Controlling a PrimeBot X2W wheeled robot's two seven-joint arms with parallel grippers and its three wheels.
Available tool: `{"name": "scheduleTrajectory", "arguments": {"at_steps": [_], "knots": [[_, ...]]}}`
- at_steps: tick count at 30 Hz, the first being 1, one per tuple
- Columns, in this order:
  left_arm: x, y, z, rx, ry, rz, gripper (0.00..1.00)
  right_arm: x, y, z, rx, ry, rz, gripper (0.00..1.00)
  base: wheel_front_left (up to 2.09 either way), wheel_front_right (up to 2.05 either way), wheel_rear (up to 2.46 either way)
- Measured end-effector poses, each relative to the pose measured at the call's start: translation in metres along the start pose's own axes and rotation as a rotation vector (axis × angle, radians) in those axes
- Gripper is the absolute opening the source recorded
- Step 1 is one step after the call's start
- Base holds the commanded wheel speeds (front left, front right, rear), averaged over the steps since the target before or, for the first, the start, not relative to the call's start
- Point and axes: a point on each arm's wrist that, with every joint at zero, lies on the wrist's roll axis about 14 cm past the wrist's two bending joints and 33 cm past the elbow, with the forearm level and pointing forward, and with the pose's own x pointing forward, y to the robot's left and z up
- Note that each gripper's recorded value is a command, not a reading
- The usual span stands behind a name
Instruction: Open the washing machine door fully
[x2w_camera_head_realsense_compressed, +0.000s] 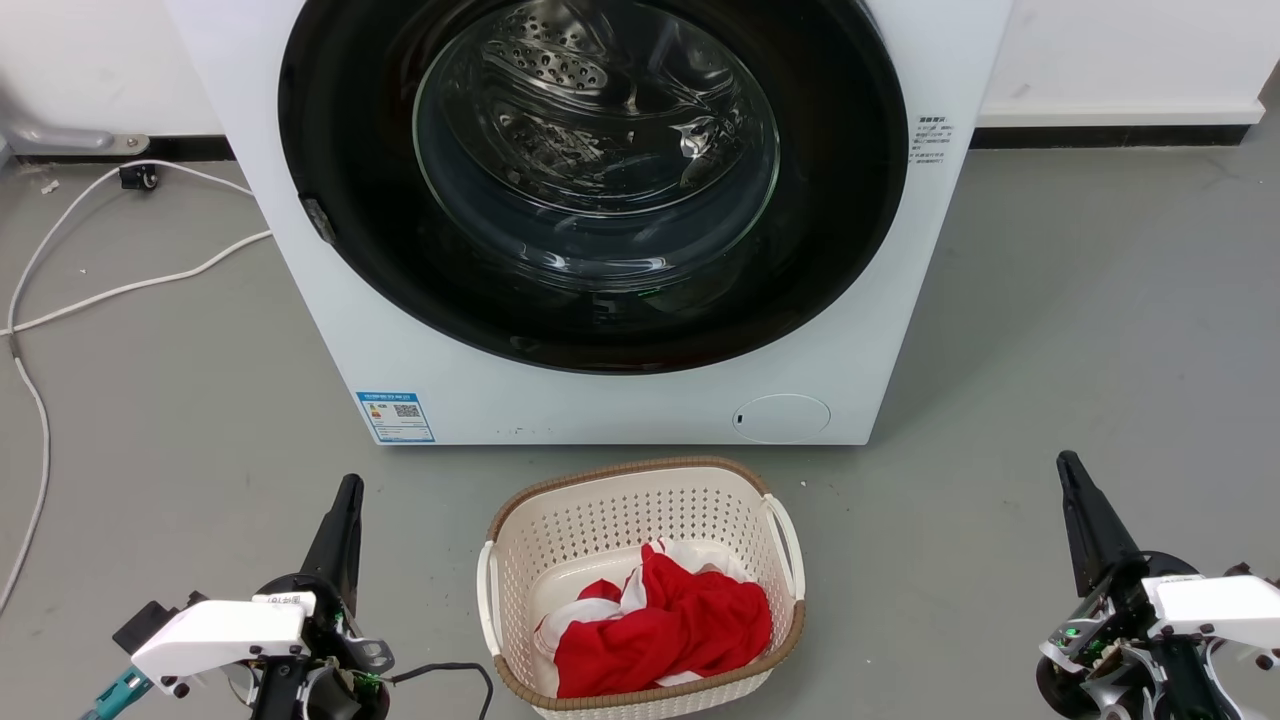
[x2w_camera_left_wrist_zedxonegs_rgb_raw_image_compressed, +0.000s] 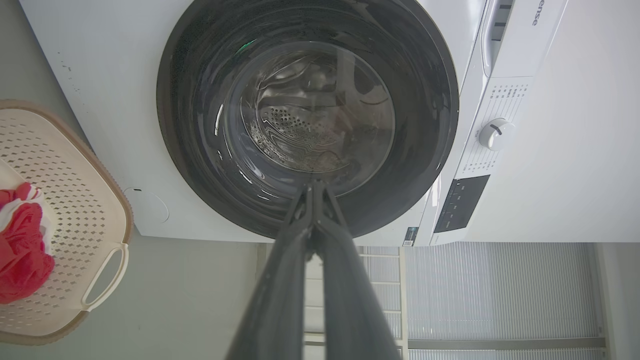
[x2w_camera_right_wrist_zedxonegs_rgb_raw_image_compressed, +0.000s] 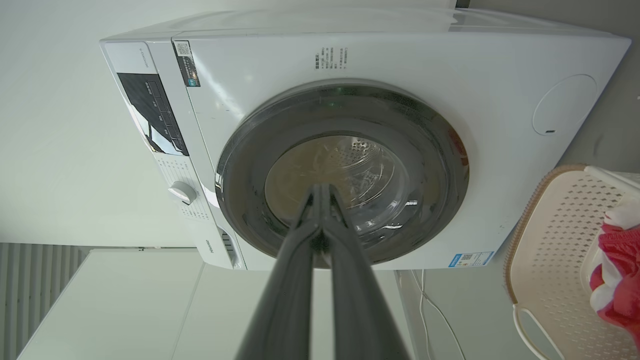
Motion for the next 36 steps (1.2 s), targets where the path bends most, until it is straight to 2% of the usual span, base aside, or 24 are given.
{"name": "scheduleTrajectory", "arguments": {"at_steps": [11, 12, 16, 25, 36], "knots": [[0.0, 0.0, 0.0, 0.0, 0.0, 0.0, 0.0, 0.0, 0.0, 0.0, -0.001, 0.001, 0.0, 0.0, 0.0, 0.0, 0.0], [-0.001, 0.003, 0.0, -0.002, -0.001, 0.008, 1.0, -0.001, -0.003, 0.0, 0.0, 0.0, -0.007, 1.0, 0.0, 0.0, 0.0], [-0.008, 0.019, -0.002, -0.01, -0.004, 0.057, 1.0, -0.009, -0.019, 0.0, 0.005, -0.006, -0.055, 1.0, 0.0, 0.0, 0.0], [-0.005, 0.008, -0.006, 0.027, -0.017, 0.024, 1.0, -0.007, -0.01, 0.002, -0.04, -0.034, -0.03, 1.0, 0.0, 0.0, 0.0], [-0.001, -0.018, 0.002, 0.206, -0.058, -0.05, 1.0, -0.004, 0.015, -0.001, -0.316, -0.04, 0.041, 1.0, 0.0, 0.0, 0.0]]}}
